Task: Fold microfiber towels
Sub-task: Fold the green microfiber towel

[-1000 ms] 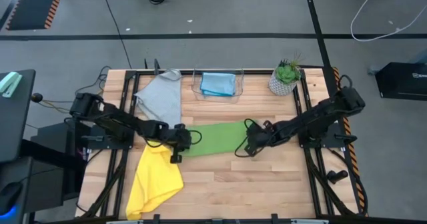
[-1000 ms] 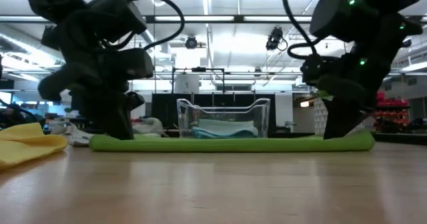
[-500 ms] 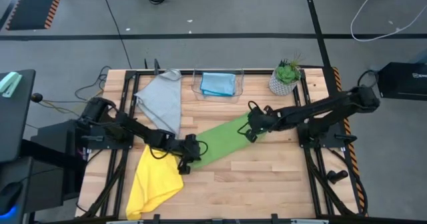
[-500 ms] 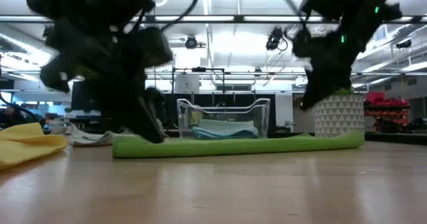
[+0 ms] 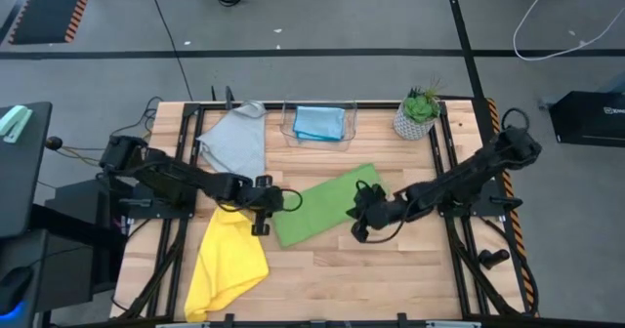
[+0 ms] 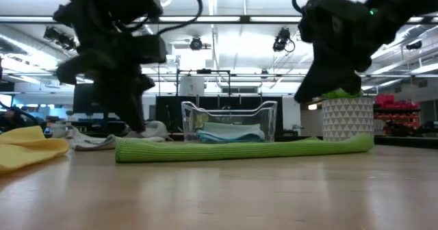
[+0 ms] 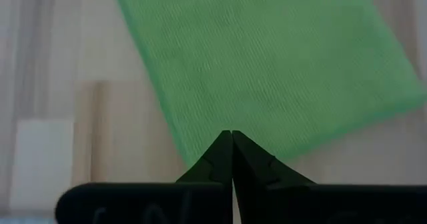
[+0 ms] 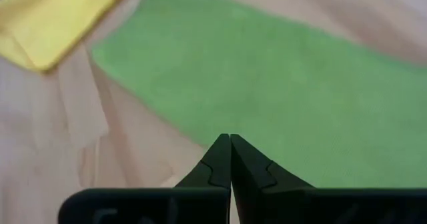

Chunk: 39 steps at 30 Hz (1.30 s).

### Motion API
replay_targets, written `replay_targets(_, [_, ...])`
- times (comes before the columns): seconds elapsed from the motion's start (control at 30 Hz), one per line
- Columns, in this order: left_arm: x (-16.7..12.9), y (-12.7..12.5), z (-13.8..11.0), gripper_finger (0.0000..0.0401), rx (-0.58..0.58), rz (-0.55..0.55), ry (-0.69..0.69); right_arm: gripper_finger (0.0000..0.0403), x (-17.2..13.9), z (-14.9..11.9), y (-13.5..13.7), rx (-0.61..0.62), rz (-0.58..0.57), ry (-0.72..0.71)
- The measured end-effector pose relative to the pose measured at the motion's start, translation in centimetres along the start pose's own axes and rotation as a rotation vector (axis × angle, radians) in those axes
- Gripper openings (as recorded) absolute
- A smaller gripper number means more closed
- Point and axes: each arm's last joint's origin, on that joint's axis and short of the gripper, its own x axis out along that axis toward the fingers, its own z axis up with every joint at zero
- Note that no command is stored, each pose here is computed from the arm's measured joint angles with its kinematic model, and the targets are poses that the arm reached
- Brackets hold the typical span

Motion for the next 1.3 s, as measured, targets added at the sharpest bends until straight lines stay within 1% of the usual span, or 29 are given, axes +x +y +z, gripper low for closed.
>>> replay_targets(0.07, [0.5,-0.1,-0.3,0.0011,0.014,0.001,0.030,0.0009,0.9,-0.7,0.2,0.012,-0.008,0.016])
replay_targets(0.13, [1.4,-0.6,-0.2,0.0008,0.025,-0.008,0.026,0.0009,1.5,-1.5,0.0,0.014,-0.041,0.048])
replay_targets(0.2, [1.9,-1.2,-0.6,0.0005,0.025,-0.014,0.051,0.0008,2.0,-1.9,0.0,0.033,-0.058,0.062])
replay_targets(0.37, [3.2,-3.2,-0.3,0.0010,0.004,-0.040,-0.010,0.0008,1.4,-2.0,-0.7,0.058,-0.116,0.097])
replay_targets(0.43, [3.4,-4.2,0.0,0.0007,-0.008,-0.066,-0.048,0.0009,1.1,-1.5,-0.9,0.093,-0.126,0.080])
replay_targets(0.6, [4.1,-5.8,0.5,0.0007,-0.066,-0.131,-0.145,0.0009,0.5,-0.7,-2.5,0.164,-0.221,0.098])
replay_targets(0.67, [4.9,-6.4,1.1,0.0008,-0.100,-0.164,-0.222,0.0009,0.5,-0.6,-3.3,0.175,-0.268,0.116])
replay_targets(0.73, [5.6,-6.9,1.2,0.0005,-0.113,-0.182,-0.257,0.0009,0.9,-0.2,-3.9,0.196,-0.294,0.115])
replay_targets(0.8, [6.6,-7.3,2.2,0.0005,-0.124,-0.200,-0.314,0.0009,1.1,0.0,-4.7,0.207,-0.333,0.123])
replay_targets(0.87, [7.1,-7.7,3.0,0.0006,-0.111,-0.203,-0.326,0.0009,1.5,0.4,-5.5,0.227,-0.370,0.123])
replay_targets(0.93, [7.6,-8.3,4.3,0.0006,-0.062,-0.238,-0.342,0.0009,1.7,0.7,-6.6,0.236,-0.422,0.137])
replay_targets(0.97, [7.5,-8.7,4.6,0.0005,-0.026,-0.254,-0.331,0.0009,2.0,0.9,-6.9,0.245,-0.435,0.133])
replay_targets(1.07, [6.5,-9.6,6.1,0.0004,0.061,-0.284,-0.364,0.0009,2.4,1.4,-8.3,0.247,-0.497,0.137])
replay_targets(1.13, [5.0,-9.9,6.2,0.0007,0.097,-0.287,-0.360,0.0009,2.9,1.9,-9.1,0.266,-0.514,0.125])
replay_targets(1.2, [3.9,-9.8,6.4,0.0008,0.097,-0.289,-0.411,0.0009,3.1,2.1,-9.9,0.261,-0.539,0.131])
replay_targets(1.27, [2.5,-9.4,5.5,0.0005,0.088,-0.280,-0.420,0.0009,3.4,2.5,-10.5,0.259,-0.544,0.124])
replay_targets(1.3, [2.1,-9.3,5.4,0.0004,0.066,-0.284,-0.455,0.0009,3.4,2.7,-10.8,0.249,-0.548,0.128])
